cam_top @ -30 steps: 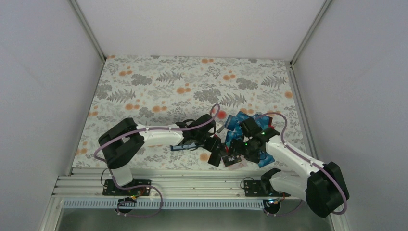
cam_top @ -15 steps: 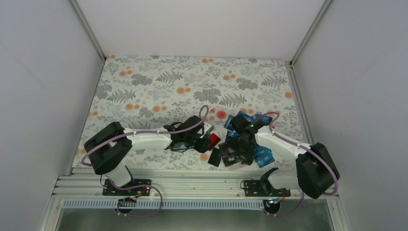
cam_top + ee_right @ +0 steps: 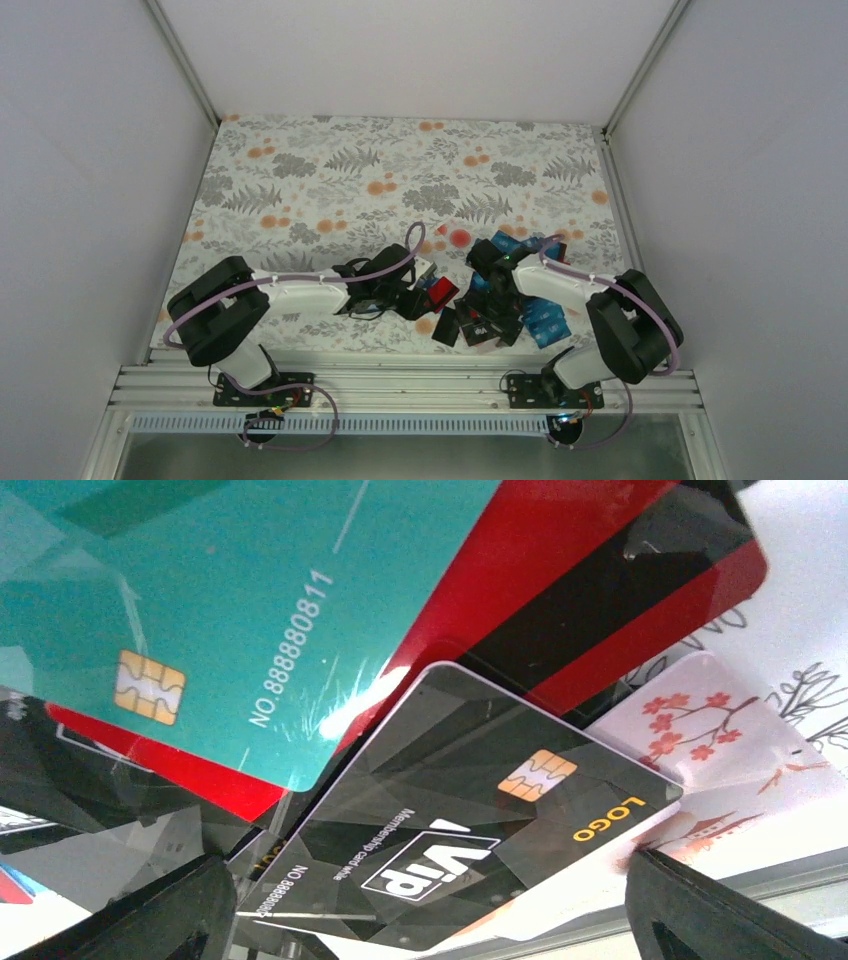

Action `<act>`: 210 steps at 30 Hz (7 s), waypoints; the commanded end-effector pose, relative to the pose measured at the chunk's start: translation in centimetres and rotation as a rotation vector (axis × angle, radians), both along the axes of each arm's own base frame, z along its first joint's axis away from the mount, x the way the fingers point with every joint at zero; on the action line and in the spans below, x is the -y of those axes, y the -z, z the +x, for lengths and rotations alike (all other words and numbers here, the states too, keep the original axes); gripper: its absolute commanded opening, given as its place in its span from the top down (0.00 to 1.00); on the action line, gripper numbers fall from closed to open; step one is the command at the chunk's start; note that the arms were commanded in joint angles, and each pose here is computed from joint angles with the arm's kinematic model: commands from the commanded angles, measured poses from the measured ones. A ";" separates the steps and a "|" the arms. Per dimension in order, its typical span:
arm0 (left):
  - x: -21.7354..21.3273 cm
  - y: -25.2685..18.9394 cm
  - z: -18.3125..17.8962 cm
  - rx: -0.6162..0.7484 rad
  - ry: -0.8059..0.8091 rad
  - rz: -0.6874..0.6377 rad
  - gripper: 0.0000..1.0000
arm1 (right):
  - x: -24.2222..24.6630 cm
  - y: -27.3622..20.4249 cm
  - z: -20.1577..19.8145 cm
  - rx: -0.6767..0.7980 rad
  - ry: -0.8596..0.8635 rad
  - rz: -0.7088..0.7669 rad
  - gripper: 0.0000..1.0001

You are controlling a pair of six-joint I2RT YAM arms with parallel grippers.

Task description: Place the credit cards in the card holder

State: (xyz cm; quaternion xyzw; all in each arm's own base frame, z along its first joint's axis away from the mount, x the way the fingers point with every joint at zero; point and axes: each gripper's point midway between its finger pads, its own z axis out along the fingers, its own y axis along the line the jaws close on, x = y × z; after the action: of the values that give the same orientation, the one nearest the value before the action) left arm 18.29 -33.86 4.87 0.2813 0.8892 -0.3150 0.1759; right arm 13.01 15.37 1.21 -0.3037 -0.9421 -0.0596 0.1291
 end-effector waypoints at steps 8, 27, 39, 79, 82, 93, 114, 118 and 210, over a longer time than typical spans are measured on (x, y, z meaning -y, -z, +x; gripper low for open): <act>0.2 -0.3 0.3 0.004 -0.007 -0.031 0.66 | 0.2 2.5 0.6 0.008 -0.003 -0.049 0.26; 1.2 -3.3 0.2 -0.007 0.001 -0.121 0.68 | -0.6 -1.9 4.2 0.160 -0.091 -0.024 0.49; 3.9 -3.0 -1.3 -0.045 0.134 -0.167 0.70 | 0.4 -2.3 4.6 0.332 -0.239 0.056 0.33; -1.8 -1.5 -4.1 0.107 0.065 0.054 0.62 | -10.5 0.8 1.3 0.276 -0.566 0.295 0.20; -1.3 -2.1 -4.2 0.115 0.082 0.031 0.62 | -9.4 -0.4 2.3 0.314 -0.566 0.233 0.19; 3.1 -3.2 -4.2 0.082 0.153 -0.067 0.69 | -4.2 -3.1 -3.3 0.226 -0.511 0.316 0.18; 8.0 0.9 -1.7 -0.047 0.204 0.006 0.89 | -3.0 -0.6 -7.1 0.184 -0.320 0.500 0.23; 7.7 2.1 -1.8 -0.069 0.204 0.037 0.90 | -2.6 0.3 -7.1 0.183 -0.296 0.484 0.24; -20.5 0.7 5.2 -0.129 -0.766 0.230 0.94 | -15.6 -11.8 8.9 0.771 -0.818 0.876 0.96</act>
State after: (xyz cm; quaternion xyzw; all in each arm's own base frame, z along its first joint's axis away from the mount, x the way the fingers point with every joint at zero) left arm 23.84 -14.52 5.26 -0.0481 0.9654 -0.1491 0.2086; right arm 21.76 28.83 11.85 0.1310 -0.8756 -0.4563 -0.0890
